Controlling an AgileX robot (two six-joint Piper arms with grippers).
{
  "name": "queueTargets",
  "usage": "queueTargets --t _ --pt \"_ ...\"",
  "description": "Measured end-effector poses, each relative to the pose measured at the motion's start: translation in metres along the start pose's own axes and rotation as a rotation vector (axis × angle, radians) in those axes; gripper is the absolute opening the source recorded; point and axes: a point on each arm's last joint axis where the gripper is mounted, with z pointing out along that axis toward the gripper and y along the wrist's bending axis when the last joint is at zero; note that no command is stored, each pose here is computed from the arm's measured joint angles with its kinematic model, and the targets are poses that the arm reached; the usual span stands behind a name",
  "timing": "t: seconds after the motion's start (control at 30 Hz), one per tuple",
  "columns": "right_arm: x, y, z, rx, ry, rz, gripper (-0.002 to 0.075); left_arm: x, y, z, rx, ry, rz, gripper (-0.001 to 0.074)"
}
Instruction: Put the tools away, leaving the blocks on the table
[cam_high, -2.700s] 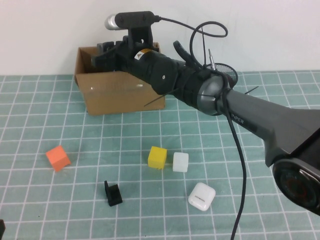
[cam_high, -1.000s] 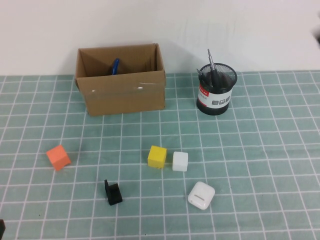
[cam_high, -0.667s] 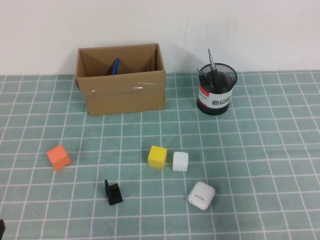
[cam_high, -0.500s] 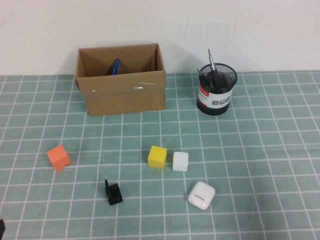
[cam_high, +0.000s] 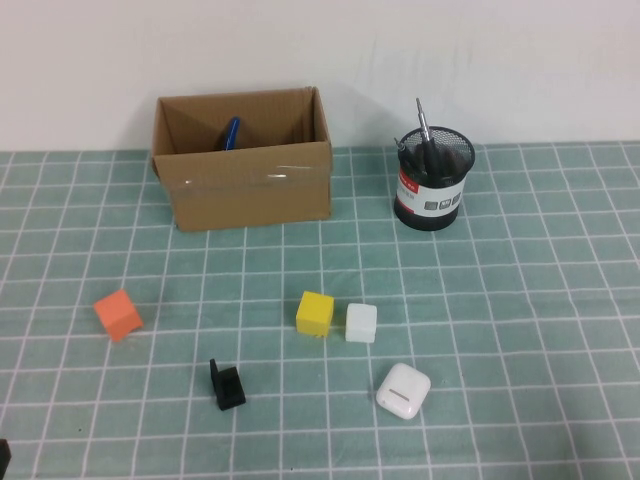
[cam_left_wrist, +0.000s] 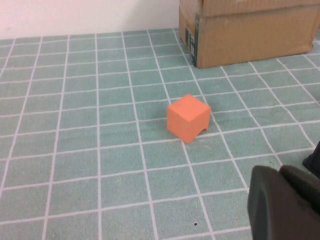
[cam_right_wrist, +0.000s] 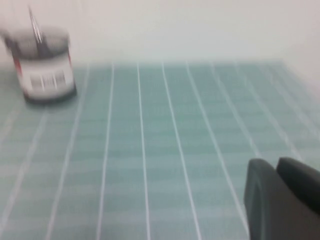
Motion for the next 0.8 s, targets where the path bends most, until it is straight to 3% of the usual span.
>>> queueTargets --t 0.8 --pt "0.0022 -0.0011 0.0 0.012 0.024 -0.045 -0.0006 0.0 0.0 0.0 0.0 0.0 0.0 -0.0004"
